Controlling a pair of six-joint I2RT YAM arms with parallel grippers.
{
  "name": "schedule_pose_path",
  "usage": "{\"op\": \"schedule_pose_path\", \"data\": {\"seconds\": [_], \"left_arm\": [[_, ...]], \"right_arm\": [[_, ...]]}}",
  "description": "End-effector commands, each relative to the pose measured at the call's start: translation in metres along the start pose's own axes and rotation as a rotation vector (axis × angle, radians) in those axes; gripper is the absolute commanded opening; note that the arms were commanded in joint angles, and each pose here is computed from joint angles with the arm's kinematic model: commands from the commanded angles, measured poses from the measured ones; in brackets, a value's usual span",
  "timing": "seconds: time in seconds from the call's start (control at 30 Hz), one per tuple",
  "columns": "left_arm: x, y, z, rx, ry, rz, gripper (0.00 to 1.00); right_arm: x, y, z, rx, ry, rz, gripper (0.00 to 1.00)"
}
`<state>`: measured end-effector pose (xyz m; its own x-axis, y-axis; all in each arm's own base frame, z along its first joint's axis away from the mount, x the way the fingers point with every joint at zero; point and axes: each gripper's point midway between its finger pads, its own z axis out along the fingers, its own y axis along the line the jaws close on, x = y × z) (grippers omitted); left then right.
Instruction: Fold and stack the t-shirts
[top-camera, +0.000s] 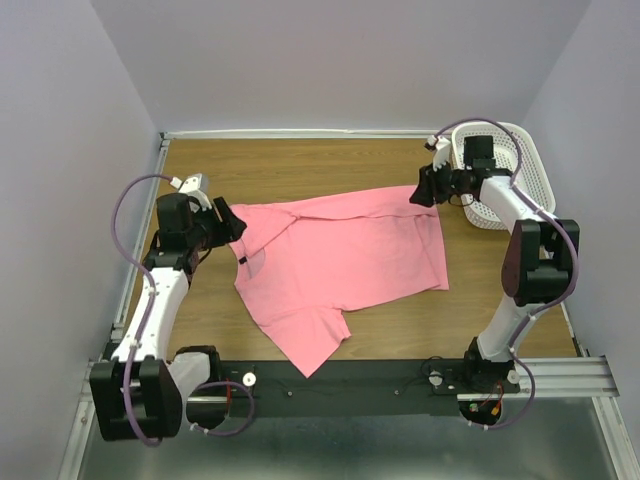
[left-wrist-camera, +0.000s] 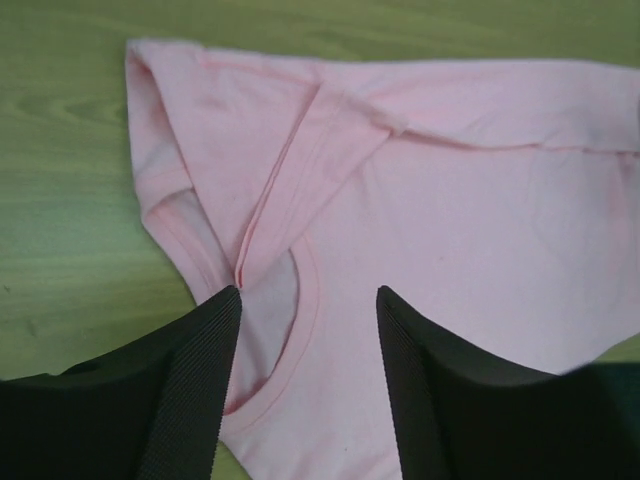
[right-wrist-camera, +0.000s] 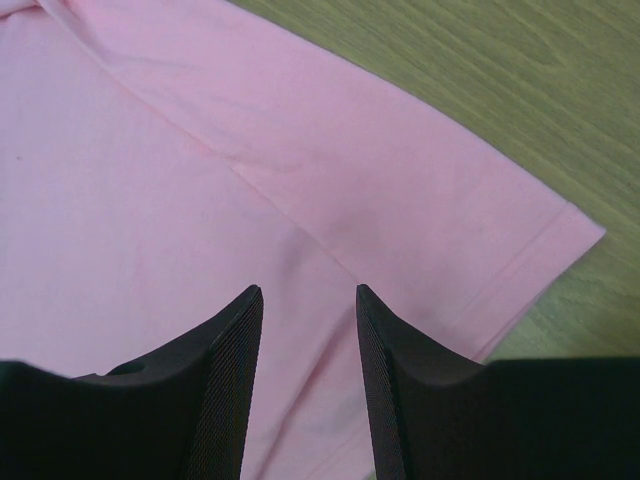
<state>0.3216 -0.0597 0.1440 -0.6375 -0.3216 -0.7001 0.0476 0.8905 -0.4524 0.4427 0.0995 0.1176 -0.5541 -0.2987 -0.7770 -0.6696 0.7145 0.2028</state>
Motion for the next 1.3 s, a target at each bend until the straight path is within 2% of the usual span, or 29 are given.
{"op": "schedule_pose_path", "data": {"seconds": [0.0,0.1,0.17,0.23,0.3,0.33,0.37,0.43,0.53,1.0,1.27], "left_arm": [[-0.037,-0.017,-0.012,0.033,-0.143,0.034,0.67],[-0.053,-0.024,0.021,0.099,-0.078,0.054,0.66],[-0.043,-0.014,0.054,0.093,0.008,0.059,0.65],[-0.053,-0.021,0.072,0.126,0.033,0.128,0.65],[-0.037,-0.015,0.098,0.106,0.120,0.170,0.65],[-0.047,-0.020,0.105,0.107,0.115,0.195,0.65],[-0.030,-0.019,0.119,0.103,0.176,0.195,0.65],[-0.028,-0.022,0.132,0.099,0.204,0.217,0.63],[-0.003,-0.022,0.154,0.072,0.288,0.242,0.63],[0.014,0.000,0.163,-0.108,0.342,0.305,0.61],[0.042,-0.003,0.165,-0.044,0.423,0.294,0.52]], "right_arm": [[-0.007,0.018,0.008,-0.051,0.000,0.002,0.50],[-0.004,0.029,0.014,-0.080,0.011,0.009,0.50],[-0.003,0.037,0.014,-0.095,0.013,0.006,0.50],[-0.002,0.042,0.010,-0.104,0.009,0.008,0.51],[0.000,0.043,0.009,-0.106,0.010,0.003,0.51],[0.003,0.045,0.010,-0.111,0.015,0.006,0.51],[0.005,0.045,0.010,-0.113,0.019,0.011,0.51],[0.009,0.046,0.013,-0.124,0.024,0.019,0.51],[0.013,0.047,0.014,-0.132,0.032,0.026,0.51],[0.020,0.047,0.018,-0.140,0.046,0.039,0.51],[0.019,0.047,0.016,-0.138,0.043,0.035,0.51]]}}
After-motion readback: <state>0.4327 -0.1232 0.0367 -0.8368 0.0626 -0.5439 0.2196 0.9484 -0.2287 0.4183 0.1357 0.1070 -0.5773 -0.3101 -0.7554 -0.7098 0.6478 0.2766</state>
